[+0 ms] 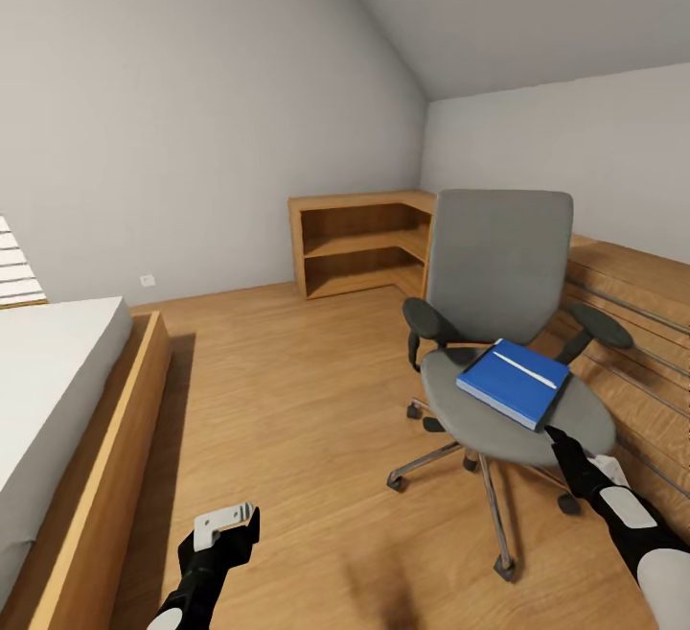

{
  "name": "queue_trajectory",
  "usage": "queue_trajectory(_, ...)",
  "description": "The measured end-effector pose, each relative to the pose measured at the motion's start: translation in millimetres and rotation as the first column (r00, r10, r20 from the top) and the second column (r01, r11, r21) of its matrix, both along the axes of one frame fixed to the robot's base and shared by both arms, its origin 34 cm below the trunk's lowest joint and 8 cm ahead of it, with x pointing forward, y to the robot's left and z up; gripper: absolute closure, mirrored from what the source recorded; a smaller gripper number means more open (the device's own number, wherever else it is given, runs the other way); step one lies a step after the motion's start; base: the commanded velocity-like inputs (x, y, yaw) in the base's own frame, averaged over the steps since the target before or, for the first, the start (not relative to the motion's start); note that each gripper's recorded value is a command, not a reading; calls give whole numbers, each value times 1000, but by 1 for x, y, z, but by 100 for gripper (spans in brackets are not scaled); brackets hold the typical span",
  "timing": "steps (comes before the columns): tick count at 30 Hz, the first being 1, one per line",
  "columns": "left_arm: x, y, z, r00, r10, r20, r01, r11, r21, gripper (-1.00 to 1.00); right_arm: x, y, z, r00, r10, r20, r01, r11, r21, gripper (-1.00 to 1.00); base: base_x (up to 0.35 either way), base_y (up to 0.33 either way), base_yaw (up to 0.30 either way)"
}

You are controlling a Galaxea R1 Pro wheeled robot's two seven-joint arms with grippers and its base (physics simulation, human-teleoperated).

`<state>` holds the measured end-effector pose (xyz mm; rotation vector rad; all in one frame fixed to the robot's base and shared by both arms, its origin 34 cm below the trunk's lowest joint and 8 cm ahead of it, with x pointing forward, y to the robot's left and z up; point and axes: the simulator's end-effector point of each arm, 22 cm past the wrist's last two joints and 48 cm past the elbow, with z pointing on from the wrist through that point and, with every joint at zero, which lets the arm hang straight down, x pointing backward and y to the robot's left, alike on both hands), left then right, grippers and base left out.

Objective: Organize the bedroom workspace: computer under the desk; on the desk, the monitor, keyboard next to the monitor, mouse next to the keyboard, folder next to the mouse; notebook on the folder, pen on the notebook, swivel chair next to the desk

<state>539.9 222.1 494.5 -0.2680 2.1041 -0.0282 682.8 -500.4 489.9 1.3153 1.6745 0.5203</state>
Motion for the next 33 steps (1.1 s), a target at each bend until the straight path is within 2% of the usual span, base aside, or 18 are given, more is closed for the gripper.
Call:
queue_trajectory(7,0,-1,0,1000,-1,0,1,1000,-1,-100,0,0,0,1000,1,-1,-1,1000,0,-100,0,0,-195)
queue_trajectory(14,0,-1,0,1000,-1,1,1,1000,-3,-100,0,0,0,1000,2,-2,-2,1000,-1,-100,-61,0,-35)
queue_trajectory(33,0,-1,0,1000,-1,0,1,1000,-5,-100,1,3,-1,1000,6,1,-6,1000,-3,-100,-320,0,-1)
